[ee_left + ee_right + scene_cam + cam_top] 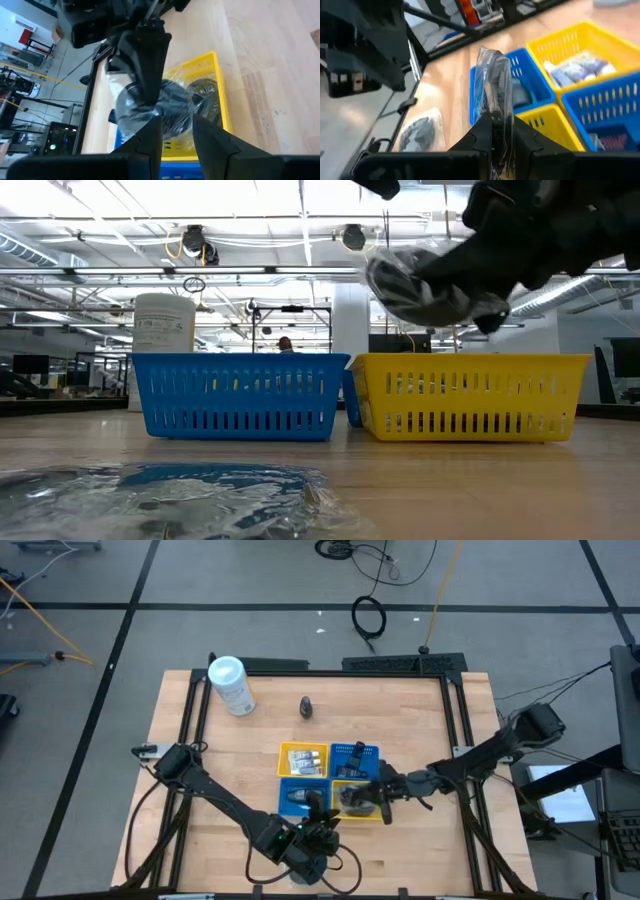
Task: Pick & Place Travel size toiletries
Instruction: Put the black hairbrush into the right yellow bin
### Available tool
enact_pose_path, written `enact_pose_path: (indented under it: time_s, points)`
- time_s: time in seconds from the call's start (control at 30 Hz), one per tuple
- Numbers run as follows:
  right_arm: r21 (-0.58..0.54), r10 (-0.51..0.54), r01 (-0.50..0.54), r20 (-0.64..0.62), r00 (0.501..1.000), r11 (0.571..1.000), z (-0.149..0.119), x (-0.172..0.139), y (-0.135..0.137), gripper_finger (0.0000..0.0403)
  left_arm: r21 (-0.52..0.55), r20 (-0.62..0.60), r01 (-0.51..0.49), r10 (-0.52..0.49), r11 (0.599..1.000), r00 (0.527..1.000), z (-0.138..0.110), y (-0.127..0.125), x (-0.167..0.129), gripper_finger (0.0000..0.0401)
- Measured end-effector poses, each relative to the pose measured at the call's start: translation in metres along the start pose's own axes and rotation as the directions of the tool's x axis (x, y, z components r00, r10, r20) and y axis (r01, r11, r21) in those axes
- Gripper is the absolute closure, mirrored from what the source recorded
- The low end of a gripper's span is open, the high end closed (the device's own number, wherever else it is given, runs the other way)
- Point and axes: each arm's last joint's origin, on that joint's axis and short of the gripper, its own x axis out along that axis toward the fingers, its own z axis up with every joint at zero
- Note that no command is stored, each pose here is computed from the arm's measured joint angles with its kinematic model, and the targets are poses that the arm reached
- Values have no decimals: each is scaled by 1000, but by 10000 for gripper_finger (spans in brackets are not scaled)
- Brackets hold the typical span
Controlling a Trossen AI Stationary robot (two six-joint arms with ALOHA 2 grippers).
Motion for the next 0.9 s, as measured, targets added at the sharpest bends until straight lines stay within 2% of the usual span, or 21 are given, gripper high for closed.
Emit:
enact_pose_path:
  time_s: [0.17,0.47,0.9]
  points:
    - [57,-24,27,-53,998,998,-10,-12,-8,381,-2,-2,-2,2,1000,1000,0,1,1,293]
    - [121,-14,15,-16,1000,993,-21,-24,-12,381,-8,1,3,-3,1000,1000,0,1,2,293]
    - [97,-89,89,4,996,991,-35,-27,-4,381,-12,0,2,-2,1000,1000,0,2,3,293]
